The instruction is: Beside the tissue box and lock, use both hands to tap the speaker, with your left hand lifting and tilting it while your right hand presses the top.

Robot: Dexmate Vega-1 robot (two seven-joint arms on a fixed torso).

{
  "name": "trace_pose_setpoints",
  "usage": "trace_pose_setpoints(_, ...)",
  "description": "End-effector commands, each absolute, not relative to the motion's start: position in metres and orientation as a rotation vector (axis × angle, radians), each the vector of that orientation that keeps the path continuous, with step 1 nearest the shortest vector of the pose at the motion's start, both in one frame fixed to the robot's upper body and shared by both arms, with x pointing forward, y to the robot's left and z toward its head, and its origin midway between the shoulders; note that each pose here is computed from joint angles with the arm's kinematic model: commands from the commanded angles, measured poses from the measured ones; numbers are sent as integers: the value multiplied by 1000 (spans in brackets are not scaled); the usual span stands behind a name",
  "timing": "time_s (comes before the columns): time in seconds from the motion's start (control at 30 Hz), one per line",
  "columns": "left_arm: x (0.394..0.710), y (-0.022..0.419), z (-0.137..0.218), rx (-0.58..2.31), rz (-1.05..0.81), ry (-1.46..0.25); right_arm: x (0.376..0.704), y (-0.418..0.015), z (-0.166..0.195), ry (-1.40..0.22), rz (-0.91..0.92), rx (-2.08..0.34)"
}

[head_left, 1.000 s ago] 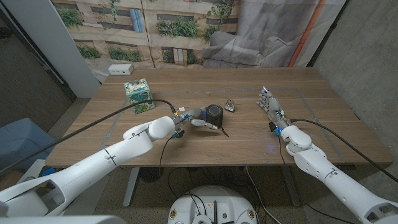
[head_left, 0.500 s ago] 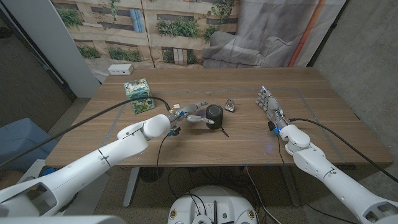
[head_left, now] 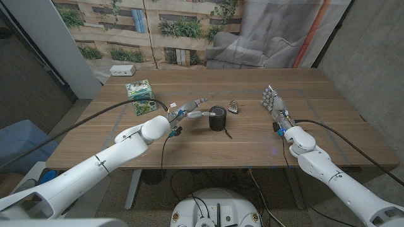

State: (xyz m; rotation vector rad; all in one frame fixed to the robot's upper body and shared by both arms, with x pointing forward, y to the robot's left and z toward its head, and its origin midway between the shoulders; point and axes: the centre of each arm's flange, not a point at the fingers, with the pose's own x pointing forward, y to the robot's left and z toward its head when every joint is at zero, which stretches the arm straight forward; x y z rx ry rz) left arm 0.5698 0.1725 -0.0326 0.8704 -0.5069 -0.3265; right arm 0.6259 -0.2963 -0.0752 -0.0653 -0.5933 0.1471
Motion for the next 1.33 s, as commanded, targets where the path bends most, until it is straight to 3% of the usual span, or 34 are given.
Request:
trace_pose_setpoints(0.03, 564, 187, -31, 719, -272, -537, 619, -295, -71, -621, 136, -61)
trace_pose_setpoints(0.77, 578, 223, -32, 519, -144, -649, 623, -290, -61, -666, 102, -97)
trace_pose_setpoints(1.33, 596, 225, -48, 316, -125, -666, 612, -271, -39, -699, 104, -3)
